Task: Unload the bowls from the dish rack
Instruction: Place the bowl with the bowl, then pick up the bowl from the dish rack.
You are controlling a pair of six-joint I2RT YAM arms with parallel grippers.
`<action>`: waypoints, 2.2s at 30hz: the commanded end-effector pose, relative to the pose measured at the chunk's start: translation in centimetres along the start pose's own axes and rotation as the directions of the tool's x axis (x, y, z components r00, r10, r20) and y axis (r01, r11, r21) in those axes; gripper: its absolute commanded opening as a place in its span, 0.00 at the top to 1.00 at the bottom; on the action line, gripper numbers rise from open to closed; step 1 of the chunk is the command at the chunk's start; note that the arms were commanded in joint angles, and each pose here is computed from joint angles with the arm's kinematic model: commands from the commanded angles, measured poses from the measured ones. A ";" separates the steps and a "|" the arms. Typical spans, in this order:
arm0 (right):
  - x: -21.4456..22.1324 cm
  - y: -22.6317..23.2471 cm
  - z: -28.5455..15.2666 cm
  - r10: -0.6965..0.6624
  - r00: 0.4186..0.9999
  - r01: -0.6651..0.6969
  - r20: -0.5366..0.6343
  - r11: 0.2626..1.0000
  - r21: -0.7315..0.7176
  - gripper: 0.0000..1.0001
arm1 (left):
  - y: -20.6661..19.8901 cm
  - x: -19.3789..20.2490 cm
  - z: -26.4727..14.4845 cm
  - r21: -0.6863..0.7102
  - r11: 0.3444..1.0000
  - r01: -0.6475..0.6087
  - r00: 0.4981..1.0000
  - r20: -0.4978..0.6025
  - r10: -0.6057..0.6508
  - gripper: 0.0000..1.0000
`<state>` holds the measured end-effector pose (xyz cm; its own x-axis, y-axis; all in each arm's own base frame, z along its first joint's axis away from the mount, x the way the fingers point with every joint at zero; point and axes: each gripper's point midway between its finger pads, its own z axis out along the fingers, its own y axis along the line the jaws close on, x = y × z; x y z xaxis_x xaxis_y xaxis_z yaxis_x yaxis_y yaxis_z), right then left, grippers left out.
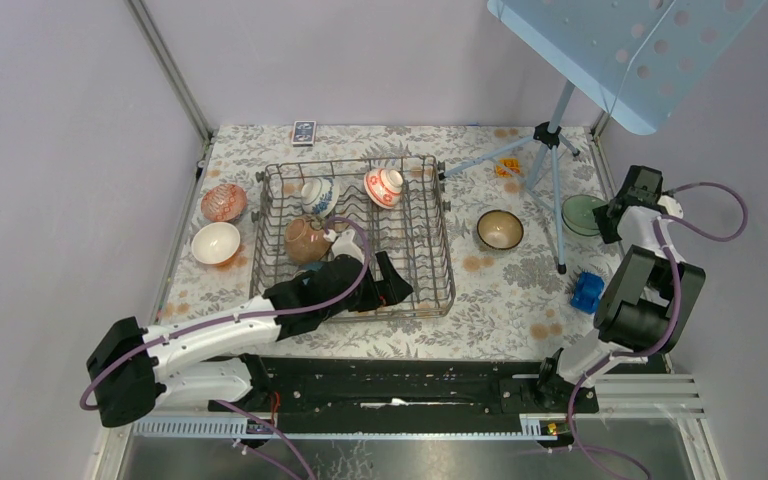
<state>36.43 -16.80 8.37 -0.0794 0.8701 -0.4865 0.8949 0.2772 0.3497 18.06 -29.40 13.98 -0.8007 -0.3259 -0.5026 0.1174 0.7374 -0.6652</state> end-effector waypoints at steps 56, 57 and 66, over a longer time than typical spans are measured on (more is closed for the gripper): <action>-1.6 3.4 -8.8 0.054 0.997 -0.040 0.055 0.972 -0.231 0.53 | -2.0 -1.4 -1.5 0.089 0.996 -0.008 0.999 0.045 0.004 0.04; -1.0 3.4 -9.5 0.061 0.997 -0.047 0.046 0.967 -0.252 0.52 | -2.1 -1.5 -1.7 0.091 0.996 -0.007 0.999 0.046 0.003 0.04; 6.5 1.6 -16.3 -0.024 0.999 0.009 -0.026 0.886 -0.464 0.51 | -2.2 -2.1 -2.6 0.078 0.997 -0.006 0.998 0.056 0.002 0.03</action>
<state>31.73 -8.20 17.34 -0.0531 0.8720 -0.4867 0.6967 0.3815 0.6075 17.21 -28.55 14.84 -0.7999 -0.3245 -0.5048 0.1385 0.7186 -0.6815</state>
